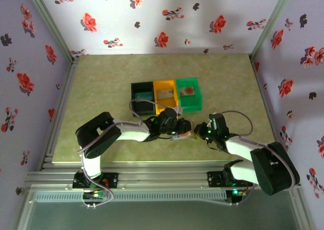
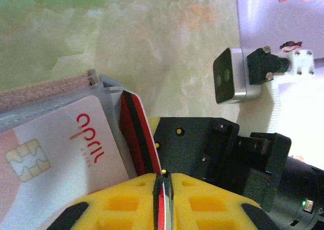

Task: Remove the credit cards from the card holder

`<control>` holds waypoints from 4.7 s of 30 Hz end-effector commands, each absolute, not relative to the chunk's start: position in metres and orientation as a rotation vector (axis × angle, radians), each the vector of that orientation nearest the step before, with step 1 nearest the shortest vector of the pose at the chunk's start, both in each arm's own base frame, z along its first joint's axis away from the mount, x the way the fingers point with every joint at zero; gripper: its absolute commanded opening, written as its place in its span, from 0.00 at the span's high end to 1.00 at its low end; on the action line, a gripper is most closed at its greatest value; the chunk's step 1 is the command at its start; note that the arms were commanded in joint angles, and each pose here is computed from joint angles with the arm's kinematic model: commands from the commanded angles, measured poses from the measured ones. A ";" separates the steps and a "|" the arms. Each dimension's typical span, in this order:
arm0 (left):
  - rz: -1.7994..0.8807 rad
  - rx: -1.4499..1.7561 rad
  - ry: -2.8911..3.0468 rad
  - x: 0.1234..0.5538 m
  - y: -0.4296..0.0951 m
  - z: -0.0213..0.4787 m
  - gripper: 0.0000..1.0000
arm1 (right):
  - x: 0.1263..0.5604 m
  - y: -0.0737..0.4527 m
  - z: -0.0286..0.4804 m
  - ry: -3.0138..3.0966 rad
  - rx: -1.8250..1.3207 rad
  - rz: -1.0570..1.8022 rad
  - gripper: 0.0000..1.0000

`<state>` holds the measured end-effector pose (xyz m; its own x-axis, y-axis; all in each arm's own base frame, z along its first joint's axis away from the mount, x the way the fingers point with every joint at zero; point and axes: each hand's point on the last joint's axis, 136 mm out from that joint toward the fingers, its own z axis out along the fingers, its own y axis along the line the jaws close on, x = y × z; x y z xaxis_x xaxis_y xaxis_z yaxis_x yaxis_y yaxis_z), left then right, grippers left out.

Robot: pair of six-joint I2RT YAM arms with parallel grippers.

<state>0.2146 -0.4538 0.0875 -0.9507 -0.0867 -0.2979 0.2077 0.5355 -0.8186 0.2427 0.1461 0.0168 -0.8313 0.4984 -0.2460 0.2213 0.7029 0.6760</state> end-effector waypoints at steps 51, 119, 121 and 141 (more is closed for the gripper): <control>-1.214 0.187 2.497 0.210 -0.379 0.114 1.00 | 0.209 0.144 -0.007 2.678 0.522 0.836 1.00; -1.309 0.621 2.401 0.158 -0.319 0.182 0.50 | 0.172 0.236 0.169 2.019 -0.260 1.567 1.00; -1.292 0.696 2.408 0.151 -0.315 0.184 0.49 | 0.169 0.241 0.170 2.019 -0.282 1.614 1.00; -1.361 0.829 2.373 0.136 -0.318 0.186 0.48 | 0.143 0.272 0.177 2.019 -0.493 1.739 1.00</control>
